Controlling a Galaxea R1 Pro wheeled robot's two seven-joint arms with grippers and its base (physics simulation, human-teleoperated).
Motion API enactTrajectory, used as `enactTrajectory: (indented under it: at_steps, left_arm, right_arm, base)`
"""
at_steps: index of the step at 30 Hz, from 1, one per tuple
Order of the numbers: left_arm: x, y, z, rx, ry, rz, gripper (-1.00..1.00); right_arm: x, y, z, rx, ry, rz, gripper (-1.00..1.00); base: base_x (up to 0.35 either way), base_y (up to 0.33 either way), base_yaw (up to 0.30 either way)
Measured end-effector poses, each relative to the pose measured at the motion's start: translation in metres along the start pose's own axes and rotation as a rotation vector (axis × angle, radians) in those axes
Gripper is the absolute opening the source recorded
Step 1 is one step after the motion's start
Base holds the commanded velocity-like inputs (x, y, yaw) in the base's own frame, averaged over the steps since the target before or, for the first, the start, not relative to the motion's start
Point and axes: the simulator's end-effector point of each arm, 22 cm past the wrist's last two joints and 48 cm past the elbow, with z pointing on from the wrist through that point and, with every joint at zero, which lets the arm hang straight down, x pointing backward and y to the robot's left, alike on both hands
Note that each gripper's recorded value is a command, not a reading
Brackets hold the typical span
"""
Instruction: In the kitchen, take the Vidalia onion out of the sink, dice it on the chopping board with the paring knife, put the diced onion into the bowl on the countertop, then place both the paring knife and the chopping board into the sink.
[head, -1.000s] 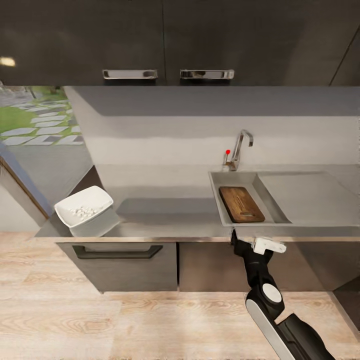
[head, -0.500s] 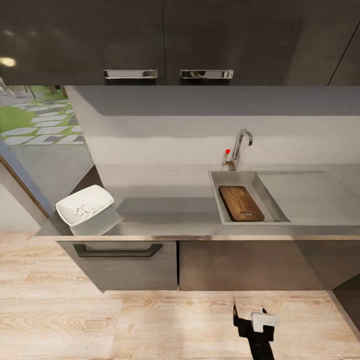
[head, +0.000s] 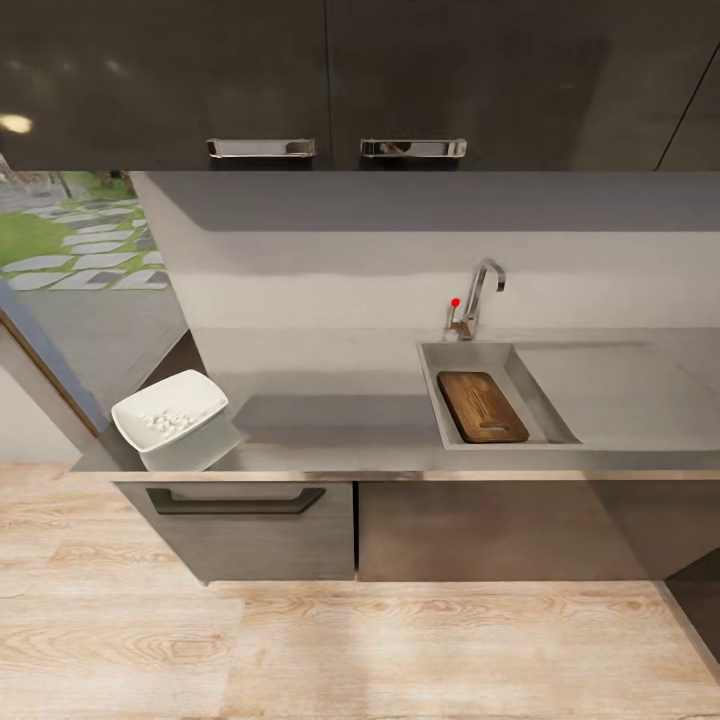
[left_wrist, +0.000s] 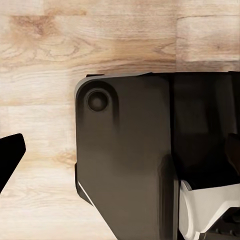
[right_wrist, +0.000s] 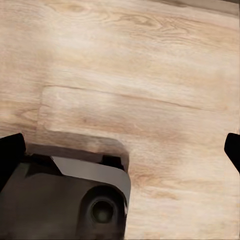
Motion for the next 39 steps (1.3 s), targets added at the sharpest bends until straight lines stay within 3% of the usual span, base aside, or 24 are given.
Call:
enactTrajectory:
  at_steps: [3,6,7,9,39]
  left_arm:
    - [0.000,0.000,0.000,0.000,-0.001,0.000,1.00]
    - [-0.001,0.000,0.000,0.000,-0.001,0.000,1.00]
    - [-0.001,0.000,0.000,0.000,-0.001,0.000,1.00]
    - [0.000,0.001,0.000,-0.001,0.000,0.000,1.00]
    - [-0.013,0.004,0.002,-0.005,-0.038,0.002,1.00]
  right_arm:
    - [0.025,0.004,-0.006,-0.006,0.056,-0.005,1.00]
    - [0.039,0.002,-0.009,0.001,0.094,0.046,1.00]
    - [0.044,-0.005,-0.010,0.034,0.108,0.123,1.00]
    - [0.045,-0.007,-0.010,0.048,0.113,0.153,1.00]
    - [0.031,-0.006,-0.009,0.053,0.080,0.169,1.00]
  base:
    - [0.000,0.000,0.000]
    - [0.000,0.000,0.000]
    - [0.000,0.000,0.000]
    - [0.000,0.000,0.000]
    - [0.000,0.000,0.000]
